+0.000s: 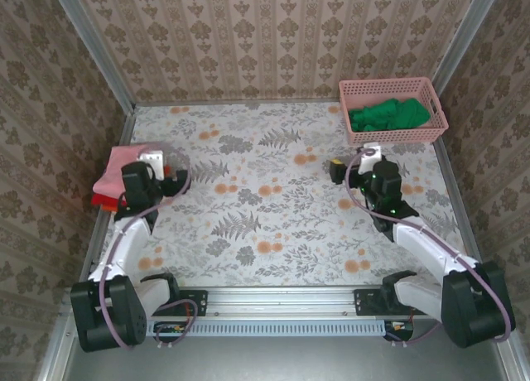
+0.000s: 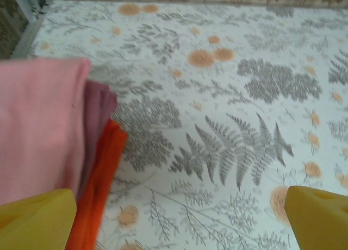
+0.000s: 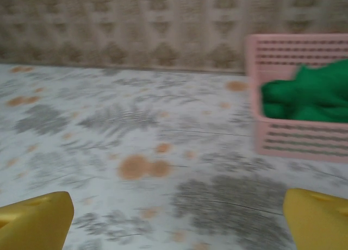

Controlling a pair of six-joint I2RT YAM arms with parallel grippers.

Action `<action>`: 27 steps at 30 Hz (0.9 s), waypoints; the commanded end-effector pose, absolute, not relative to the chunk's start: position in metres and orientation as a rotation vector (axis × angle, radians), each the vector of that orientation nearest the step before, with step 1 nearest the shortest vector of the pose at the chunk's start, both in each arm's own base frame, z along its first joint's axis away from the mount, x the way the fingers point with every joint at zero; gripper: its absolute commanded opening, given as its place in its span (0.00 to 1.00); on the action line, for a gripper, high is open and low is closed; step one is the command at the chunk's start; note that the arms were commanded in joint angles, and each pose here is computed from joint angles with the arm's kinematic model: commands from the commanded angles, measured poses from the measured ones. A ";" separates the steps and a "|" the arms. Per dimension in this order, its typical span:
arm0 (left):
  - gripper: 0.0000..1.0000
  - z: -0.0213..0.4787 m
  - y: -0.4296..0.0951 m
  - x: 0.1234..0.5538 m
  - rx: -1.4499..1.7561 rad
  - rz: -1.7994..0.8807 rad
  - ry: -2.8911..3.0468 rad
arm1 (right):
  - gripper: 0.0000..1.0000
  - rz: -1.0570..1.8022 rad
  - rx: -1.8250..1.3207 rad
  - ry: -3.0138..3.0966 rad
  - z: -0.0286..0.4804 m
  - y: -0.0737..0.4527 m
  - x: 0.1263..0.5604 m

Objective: Fold and stack the t-shirts

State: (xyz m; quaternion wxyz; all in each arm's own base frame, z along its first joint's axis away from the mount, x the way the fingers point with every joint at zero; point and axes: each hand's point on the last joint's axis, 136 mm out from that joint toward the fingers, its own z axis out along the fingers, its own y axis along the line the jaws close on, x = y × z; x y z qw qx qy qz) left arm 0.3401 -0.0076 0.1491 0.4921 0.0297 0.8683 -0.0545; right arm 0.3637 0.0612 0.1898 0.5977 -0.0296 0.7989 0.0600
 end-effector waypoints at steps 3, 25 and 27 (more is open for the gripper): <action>1.00 0.150 -0.004 0.345 0.106 -0.064 1.961 | 1.00 -0.097 0.020 1.868 0.164 0.007 0.355; 1.00 0.093 -0.005 0.399 0.101 0.058 1.943 | 1.00 -0.031 0.136 1.885 0.099 -0.017 0.395; 1.00 0.093 -0.004 0.399 0.095 0.062 1.944 | 1.00 -0.029 0.127 1.897 0.099 -0.015 0.397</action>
